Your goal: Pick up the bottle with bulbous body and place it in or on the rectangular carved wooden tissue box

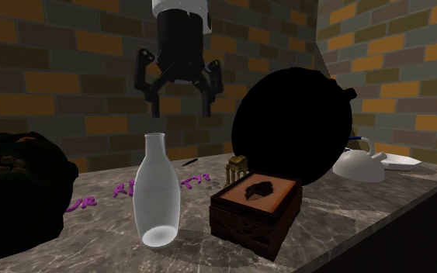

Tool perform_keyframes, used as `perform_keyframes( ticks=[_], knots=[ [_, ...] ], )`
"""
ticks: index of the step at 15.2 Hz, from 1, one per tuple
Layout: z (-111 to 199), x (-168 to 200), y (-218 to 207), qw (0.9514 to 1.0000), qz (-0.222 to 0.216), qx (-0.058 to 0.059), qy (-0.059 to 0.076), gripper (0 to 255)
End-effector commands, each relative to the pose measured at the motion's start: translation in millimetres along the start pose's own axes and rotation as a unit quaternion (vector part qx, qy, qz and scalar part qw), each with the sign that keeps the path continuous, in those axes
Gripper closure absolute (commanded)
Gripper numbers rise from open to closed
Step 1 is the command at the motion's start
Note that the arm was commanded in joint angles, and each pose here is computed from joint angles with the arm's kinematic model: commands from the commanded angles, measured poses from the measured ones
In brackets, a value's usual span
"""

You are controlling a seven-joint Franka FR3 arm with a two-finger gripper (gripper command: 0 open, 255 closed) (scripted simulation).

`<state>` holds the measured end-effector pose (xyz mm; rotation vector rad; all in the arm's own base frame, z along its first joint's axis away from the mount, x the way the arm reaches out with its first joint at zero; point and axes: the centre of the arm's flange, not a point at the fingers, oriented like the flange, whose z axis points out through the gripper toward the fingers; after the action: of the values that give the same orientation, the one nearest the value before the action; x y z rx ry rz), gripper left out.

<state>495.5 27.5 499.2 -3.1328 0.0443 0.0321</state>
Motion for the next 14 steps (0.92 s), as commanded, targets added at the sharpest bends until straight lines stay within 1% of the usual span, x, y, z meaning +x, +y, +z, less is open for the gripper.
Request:
perform_keyframes(
  ticks=[1, 7, 14],
  knots=[
    [7.5, 30.2, -5.4, 1.0, -0.006, 0.0, -0.001, 0],
    [32.8, 104.9, -20.0, 0.9997, -0.024, 0.001, -0.006, 0],
    [69.8, 104.5, -20.1, 0.9997, -0.024, 0.001, -0.006, 0]
  ],
)
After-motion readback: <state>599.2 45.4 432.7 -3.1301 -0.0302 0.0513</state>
